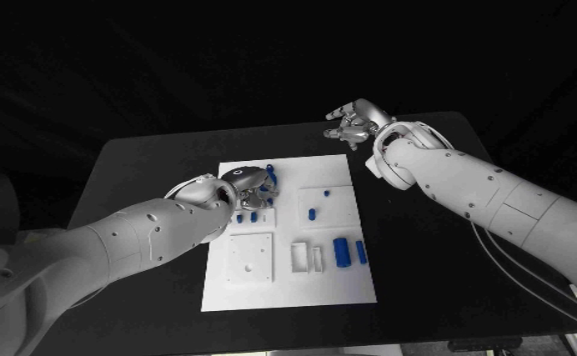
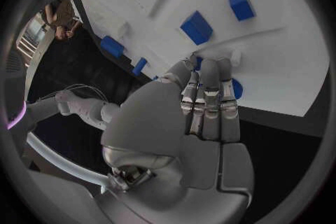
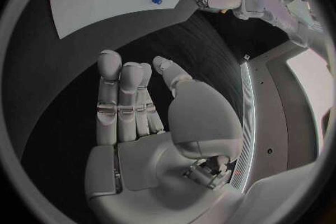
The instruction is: Assemble the parts on the task board
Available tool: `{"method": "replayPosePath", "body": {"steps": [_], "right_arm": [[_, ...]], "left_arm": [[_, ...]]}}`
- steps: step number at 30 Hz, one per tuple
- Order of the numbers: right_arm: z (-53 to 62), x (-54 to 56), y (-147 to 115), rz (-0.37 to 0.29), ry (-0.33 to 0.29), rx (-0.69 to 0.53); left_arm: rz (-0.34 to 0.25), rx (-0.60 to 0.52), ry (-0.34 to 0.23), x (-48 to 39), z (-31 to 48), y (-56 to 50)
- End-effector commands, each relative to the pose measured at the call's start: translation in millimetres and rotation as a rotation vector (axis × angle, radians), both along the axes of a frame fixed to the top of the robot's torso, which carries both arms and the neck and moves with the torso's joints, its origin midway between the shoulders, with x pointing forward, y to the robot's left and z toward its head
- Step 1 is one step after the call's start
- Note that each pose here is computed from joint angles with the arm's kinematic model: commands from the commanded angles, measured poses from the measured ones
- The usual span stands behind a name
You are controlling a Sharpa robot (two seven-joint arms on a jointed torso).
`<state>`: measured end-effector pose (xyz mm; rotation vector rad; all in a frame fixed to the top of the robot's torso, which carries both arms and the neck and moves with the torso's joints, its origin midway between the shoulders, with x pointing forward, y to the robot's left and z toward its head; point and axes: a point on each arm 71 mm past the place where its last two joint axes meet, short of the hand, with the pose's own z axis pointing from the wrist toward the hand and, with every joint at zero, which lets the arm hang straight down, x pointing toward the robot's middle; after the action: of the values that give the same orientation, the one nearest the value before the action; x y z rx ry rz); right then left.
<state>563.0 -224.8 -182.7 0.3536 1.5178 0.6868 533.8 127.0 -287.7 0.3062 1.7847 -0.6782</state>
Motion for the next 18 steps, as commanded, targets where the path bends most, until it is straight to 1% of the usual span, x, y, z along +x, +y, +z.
{"method": "replayPosePath", "body": {"steps": [1, 12, 18], "right_arm": [[-0.2, -0.2, 1.5, 0.014, 0.002, 0.002], [-0.5, -0.1, 0.8, 0.013, 0.002, 0.003], [-0.7, 0.1, 0.9, 0.013, 0.003, 0.004]], "left_arm": [[0.034, 0.036, 0.025, -0.6, -8.5, 9.1], [0.048, 0.058, 0.034, -0.5, -9.9, 14.3], [0.049, 0.062, 0.034, -0.6, -10.1, 14.9]]}}
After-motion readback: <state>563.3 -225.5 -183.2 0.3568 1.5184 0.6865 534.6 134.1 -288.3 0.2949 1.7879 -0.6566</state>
